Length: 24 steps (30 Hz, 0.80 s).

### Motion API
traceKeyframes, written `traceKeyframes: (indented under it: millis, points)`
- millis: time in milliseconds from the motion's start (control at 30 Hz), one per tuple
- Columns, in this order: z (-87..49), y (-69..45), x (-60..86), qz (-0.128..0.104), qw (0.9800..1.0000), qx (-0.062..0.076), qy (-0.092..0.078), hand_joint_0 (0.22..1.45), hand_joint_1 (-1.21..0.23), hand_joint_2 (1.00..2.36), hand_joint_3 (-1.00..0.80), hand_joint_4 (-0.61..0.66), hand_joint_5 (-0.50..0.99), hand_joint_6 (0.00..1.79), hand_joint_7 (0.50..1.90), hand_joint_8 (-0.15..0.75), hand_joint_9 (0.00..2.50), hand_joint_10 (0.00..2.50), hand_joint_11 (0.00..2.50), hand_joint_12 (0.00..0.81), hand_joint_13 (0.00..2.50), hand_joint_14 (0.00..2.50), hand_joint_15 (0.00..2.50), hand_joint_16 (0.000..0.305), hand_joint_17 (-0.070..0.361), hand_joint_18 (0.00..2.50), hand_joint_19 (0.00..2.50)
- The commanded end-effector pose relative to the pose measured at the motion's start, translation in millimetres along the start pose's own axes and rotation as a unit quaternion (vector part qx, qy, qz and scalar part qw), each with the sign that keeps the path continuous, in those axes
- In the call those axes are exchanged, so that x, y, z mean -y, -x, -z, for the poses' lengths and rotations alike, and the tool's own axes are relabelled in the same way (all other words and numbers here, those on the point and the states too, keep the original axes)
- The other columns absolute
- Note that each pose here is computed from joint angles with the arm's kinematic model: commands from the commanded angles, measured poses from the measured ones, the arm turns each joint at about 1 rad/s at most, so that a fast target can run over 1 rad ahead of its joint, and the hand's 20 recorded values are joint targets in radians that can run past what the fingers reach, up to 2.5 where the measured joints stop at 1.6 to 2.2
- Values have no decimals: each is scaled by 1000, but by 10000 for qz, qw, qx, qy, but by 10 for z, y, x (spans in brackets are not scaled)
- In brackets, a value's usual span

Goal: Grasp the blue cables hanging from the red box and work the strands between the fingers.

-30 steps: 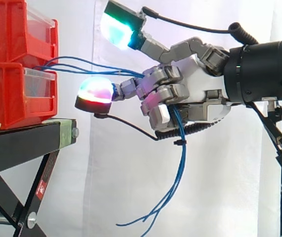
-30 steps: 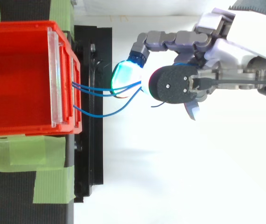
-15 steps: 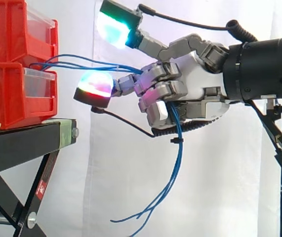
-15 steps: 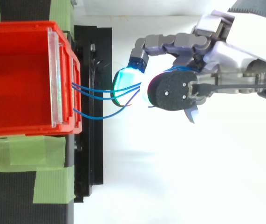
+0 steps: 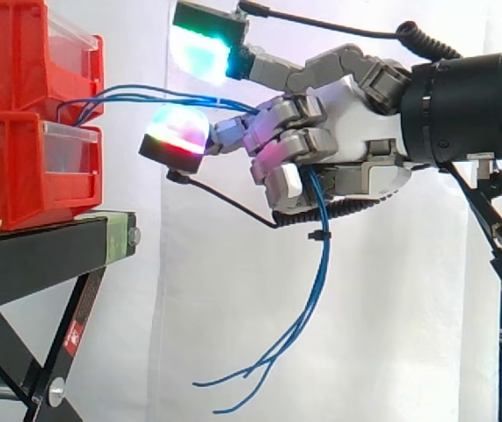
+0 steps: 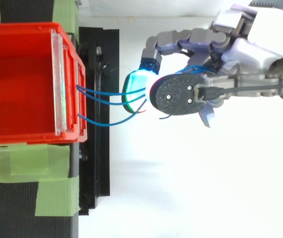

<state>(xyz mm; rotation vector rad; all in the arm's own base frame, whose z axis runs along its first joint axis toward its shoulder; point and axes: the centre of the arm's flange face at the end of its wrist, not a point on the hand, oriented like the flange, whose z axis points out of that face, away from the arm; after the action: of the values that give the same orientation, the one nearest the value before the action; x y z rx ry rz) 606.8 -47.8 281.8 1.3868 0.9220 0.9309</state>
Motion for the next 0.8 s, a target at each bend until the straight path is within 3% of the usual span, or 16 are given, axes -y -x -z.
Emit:
traceKeyframes:
  millis: [0,267,533,767]
  points:
    - [-3,19,-6,9,10000,49,8,878,-605,1014,-672,265,106,437,1270,548,1372,2500,2500,622,1800,2500,1605,222,167,2419,660]
    - [-36,-2,-71,-16,10000,63,64,890,-607,1017,-615,264,99,514,1246,548,1372,2500,2500,622,1800,2500,1605,222,167,2419,660]
    - [-49,0,-92,104,9999,79,88,906,-606,1018,-587,262,98,558,1236,548,1372,2500,2500,622,1800,2500,1605,222,167,2419,660]
    - [-50,11,-93,145,9998,141,94,906,-611,1022,-459,249,94,599,1218,548,1372,2500,2500,622,1800,2500,1605,222,167,2419,660]
